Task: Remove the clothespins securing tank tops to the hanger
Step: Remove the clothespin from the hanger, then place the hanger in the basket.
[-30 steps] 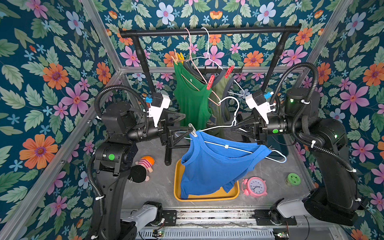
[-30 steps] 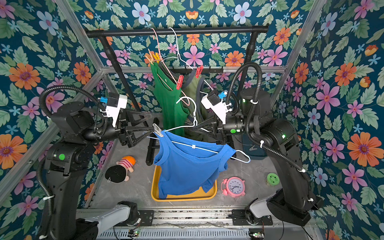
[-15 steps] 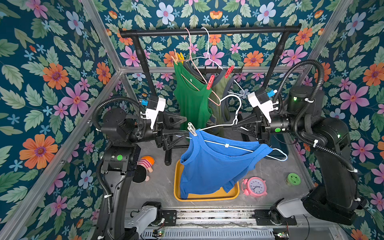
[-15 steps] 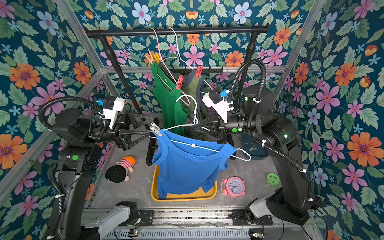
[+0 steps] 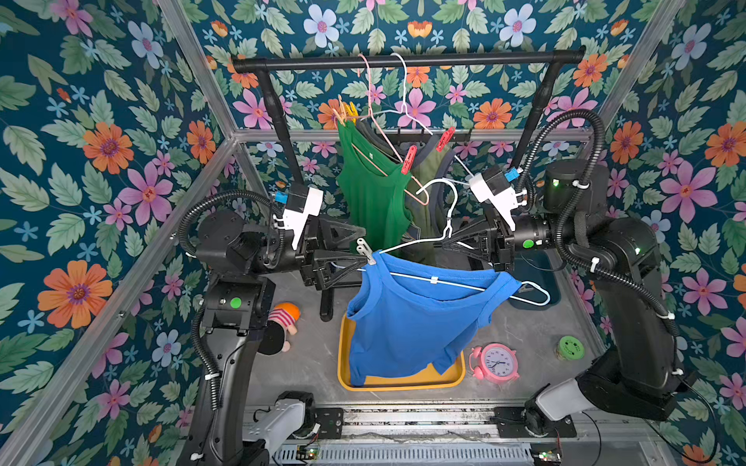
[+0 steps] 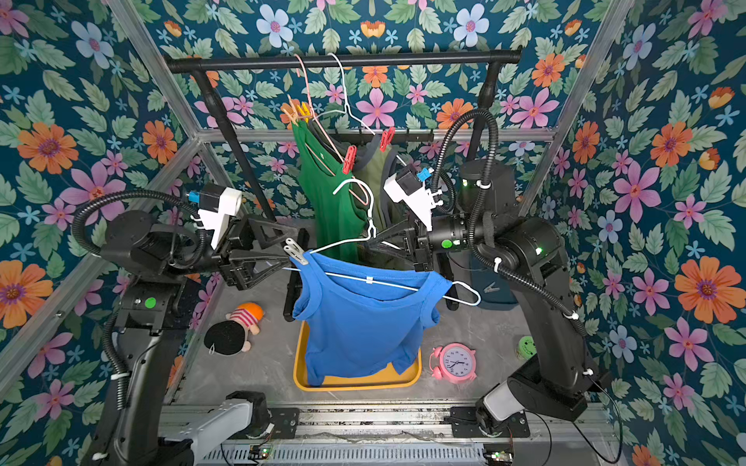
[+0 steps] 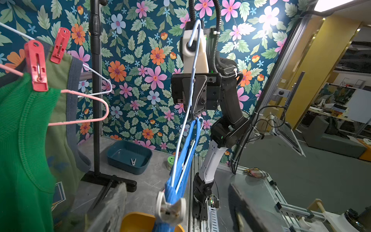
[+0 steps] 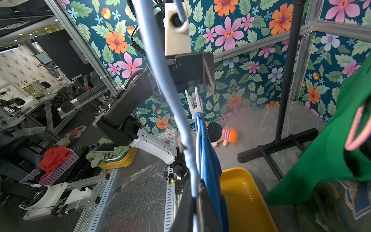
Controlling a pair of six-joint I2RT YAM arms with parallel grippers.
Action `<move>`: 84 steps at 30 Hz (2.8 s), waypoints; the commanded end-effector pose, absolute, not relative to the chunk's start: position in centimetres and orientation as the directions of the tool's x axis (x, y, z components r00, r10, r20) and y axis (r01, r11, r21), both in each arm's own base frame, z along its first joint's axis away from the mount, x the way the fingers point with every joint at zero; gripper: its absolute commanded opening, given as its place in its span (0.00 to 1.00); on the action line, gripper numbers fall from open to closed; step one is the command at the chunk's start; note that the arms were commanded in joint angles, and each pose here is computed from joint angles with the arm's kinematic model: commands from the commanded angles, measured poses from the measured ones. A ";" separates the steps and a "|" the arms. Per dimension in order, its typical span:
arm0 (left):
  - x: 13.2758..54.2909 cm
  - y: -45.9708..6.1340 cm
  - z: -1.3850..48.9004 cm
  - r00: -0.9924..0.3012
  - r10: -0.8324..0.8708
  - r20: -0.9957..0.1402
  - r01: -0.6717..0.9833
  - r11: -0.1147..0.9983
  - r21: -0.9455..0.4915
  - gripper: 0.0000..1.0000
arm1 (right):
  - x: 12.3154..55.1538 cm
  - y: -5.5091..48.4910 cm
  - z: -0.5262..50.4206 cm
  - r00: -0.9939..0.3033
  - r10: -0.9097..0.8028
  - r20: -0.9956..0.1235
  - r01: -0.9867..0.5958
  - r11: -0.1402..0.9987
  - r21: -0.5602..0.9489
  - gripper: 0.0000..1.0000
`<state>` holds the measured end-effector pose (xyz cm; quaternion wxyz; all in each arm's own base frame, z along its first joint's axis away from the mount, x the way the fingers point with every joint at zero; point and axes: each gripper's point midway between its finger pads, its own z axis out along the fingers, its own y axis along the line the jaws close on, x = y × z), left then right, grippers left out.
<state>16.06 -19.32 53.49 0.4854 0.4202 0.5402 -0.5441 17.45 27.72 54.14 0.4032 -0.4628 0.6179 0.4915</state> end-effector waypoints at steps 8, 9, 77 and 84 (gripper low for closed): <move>15.4 -19.3 53.6 -0.142 -0.073 -0.987 0.989 0.038 -0.145 0.59 | 17.5 28.1 55.1 -0.213 -0.150 -0.965 -0.977 0.054 0.207 0.00; 15.5 -19.3 53.6 -0.141 -0.073 -0.987 0.989 0.038 -0.144 0.56 | 17.5 28.1 55.1 -0.213 -0.150 -0.965 -0.977 0.053 0.208 0.00; 13.4 -18.5 59.6 -0.011 -0.166 -0.986 0.993 0.115 -0.031 0.00 | 23.7 34.8 29.2 -0.694 -0.394 -0.603 -0.683 0.095 0.724 0.00; 14.5 -18.6 59.1 -0.031 -0.171 -0.985 0.991 0.120 -0.052 0.00 | 24.0 37.4 22.7 -0.719 -0.503 -0.479 -0.635 0.196 0.747 0.21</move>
